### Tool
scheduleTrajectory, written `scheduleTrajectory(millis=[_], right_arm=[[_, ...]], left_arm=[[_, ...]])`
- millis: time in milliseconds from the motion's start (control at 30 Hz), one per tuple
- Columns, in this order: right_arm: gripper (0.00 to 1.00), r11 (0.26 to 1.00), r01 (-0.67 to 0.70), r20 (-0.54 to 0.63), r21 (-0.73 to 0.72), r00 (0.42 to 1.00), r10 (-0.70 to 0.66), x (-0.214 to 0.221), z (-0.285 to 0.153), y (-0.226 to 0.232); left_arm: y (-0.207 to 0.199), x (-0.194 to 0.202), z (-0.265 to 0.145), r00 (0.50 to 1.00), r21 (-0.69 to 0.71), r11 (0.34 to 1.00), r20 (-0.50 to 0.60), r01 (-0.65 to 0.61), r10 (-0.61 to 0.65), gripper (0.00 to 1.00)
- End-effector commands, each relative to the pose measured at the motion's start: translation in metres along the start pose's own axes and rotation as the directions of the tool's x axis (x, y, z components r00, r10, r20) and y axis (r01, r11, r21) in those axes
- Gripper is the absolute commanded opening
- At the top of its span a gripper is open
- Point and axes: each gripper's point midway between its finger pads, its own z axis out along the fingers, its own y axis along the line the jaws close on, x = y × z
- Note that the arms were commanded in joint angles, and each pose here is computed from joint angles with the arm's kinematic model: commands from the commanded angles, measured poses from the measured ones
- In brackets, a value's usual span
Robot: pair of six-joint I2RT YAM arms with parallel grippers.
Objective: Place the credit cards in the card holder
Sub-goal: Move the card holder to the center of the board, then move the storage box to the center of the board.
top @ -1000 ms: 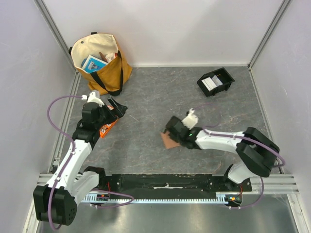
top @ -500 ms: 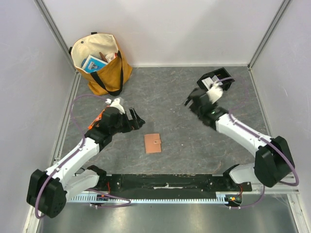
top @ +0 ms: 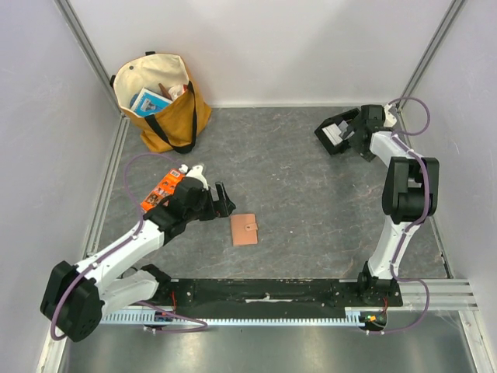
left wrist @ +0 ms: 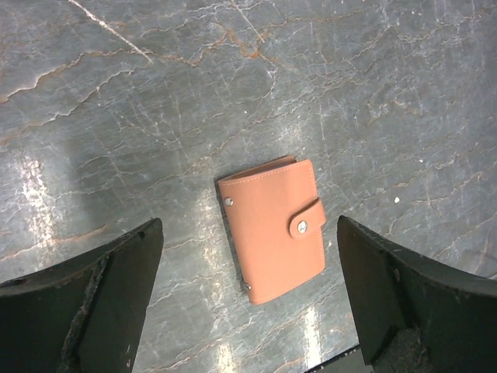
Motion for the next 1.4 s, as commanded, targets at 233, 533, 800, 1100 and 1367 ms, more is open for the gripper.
scheduleTrajectory(millis=[233,533,800,1100,1367], right_arm=[[0.73,1.000,0.006,-0.042,0.013,0.999,-0.005,-0.002,0.019,-0.020],[0.52,1.000,-0.026,-0.070,0.004,0.997,0.026,0.030,-0.021,-0.043],[0.51,0.998,-0.042,-0.126,-0.038,0.991,0.037,0.089,-0.072,-0.058],[0.52,0.987,-0.022,-0.175,-0.162,0.985,-0.006,0.168,-0.121,-0.027],[0.49,0.973,0.038,-0.209,-0.229,0.974,-0.087,0.212,-0.141,-0.005]], left_arm=[[0.008,0.006,-0.001,1.000,-0.025,0.999,-0.005,-0.020,0.020,0.98],[0.001,0.004,0.010,0.999,-0.010,0.999,-0.030,-0.033,0.033,0.97],[0.008,0.021,0.014,0.997,-0.016,0.999,-0.073,-0.033,0.032,0.97],[0.013,0.047,0.016,0.992,-0.001,1.000,-0.124,-0.018,0.017,0.96],[0.012,0.056,0.016,0.990,0.005,1.000,-0.138,-0.018,0.018,0.95]])
